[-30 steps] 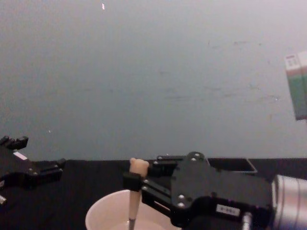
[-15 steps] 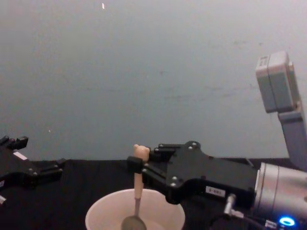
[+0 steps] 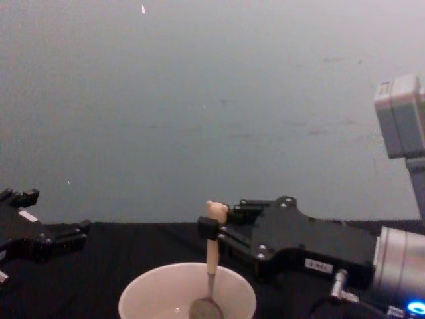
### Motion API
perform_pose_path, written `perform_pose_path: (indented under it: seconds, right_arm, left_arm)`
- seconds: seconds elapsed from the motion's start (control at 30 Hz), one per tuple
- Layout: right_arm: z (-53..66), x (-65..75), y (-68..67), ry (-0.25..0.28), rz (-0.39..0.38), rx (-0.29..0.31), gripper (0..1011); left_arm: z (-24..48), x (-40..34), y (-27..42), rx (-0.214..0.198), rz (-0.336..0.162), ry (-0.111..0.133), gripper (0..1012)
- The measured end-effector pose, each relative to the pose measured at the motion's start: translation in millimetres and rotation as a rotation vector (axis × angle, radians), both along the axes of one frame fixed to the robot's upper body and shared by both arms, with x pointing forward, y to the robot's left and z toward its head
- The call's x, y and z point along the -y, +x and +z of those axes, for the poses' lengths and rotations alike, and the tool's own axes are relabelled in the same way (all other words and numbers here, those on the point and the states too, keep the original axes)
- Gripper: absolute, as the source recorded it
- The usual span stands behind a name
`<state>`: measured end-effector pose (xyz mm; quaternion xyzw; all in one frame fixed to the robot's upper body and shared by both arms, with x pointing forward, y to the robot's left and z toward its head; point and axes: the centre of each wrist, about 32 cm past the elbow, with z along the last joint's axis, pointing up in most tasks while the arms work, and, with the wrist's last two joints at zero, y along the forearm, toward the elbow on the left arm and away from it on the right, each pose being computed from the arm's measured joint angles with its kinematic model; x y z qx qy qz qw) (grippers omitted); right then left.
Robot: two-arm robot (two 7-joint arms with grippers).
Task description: Pick up the stirring spoon with one hand, stir inside the cup, then place it back in its original position.
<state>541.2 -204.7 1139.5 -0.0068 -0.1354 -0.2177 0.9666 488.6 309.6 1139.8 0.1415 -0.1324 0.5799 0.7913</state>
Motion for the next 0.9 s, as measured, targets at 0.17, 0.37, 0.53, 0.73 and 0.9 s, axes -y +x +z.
perform_pose_path:
  seconds: [0.17, 0.37, 0.53, 0.73, 0.9]
  right_arm:
    - [0.1, 7.9, -4.6, -0.006, -0.007, -0.004, 212]
    - [0.0, 15.6, -15.0, -0.006, 0.005, -0.016, 212]
    - [0.5, 15.5, -22.5, -0.005, 0.032, -0.026, 212]
    - [1.7, 6.7, -28.6, 0.012, 0.077, -0.039, 212]
    - [2.1, -4.7, -27.3, 0.025, 0.106, -0.042, 212]
  left_arm:
    - [0.0, 0.0, 0.0, 0.0, 0.0, 0.0, 1001]
    - [0.0, 0.0, 0.0, 0.0, 0.0, 0.0, 1001]
    - [0.0, 0.0, 0.0, 0.0, 0.0, 0.0, 1001]
    - [0.0, 0.0, 0.0, 0.0, 0.0, 0.0, 1001]
    - [0.0, 0.0, 0.0, 0.0, 0.0, 0.0, 1001]
